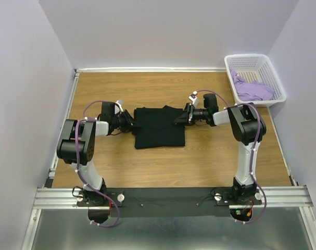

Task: Fold and stack the t-shirts
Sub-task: Fold the tshirt

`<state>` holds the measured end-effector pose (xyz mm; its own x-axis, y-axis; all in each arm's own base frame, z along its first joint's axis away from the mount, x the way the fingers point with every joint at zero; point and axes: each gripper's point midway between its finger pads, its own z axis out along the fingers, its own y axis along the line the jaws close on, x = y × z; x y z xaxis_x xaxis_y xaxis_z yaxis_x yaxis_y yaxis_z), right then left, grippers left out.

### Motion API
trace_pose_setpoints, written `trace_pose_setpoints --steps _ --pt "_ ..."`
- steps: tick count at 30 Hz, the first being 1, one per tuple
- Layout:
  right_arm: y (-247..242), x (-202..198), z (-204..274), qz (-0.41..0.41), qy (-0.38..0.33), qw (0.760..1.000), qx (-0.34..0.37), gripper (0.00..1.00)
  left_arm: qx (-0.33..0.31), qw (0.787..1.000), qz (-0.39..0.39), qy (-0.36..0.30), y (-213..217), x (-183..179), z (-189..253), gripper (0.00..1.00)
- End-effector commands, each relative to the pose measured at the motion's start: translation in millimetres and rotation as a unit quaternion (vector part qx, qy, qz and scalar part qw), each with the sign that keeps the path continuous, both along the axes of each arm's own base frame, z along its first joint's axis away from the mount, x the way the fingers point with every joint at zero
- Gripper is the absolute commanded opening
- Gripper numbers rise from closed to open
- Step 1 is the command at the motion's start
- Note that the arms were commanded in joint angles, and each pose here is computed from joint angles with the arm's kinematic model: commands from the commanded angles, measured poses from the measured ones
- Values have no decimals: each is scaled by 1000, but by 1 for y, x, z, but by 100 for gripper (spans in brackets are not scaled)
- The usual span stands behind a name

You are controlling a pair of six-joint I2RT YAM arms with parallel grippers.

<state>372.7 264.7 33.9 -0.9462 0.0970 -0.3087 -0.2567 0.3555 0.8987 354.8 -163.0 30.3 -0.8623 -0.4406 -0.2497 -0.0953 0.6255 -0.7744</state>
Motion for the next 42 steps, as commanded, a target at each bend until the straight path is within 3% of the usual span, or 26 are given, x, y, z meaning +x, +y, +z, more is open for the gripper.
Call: trace_pose_setpoints --steps 1,6,13,17,21,27,29,33,37,38,42 --pt "-12 7 -7 -7 -28 999 -16 45 10 1000 17 -15 8 4 3 31" --pt "-10 5 27 6 -49 998 -32 46 22 998 21 -53 12 2 37 36" --pt "21 -63 68 69 -59 996 -8 46 50 996 -9 -79 -4 -43 61 39" --pt "24 -97 51 91 -28 995 -15 46 67 996 -31 -55 -20 -78 45 40" --pt "11 -120 4 90 23 995 -45 46 77 996 -37 -7 -17 -97 13 39" --pt "-10 -111 -24 43 100 993 -55 45 110 992 -25 53 -4 -111 -22 33" --pt "-18 -111 -25 29 112 992 -56 45 112 992 -13 57 3 -112 -23 33" --pt "-15 -110 2 42 74 996 -39 46 117 993 -1 12 7 -101 3 33" --pt "-11 -90 42 39 3 999 -31 47 131 990 11 -49 10 -77 38 42" --pt "-11 -83 49 38 -21 998 -35 47 140 988 18 -70 12 -65 51 49" --pt "-14 -46 67 0 -82 993 -84 53 208 969 52 -124 31 -22 76 61"
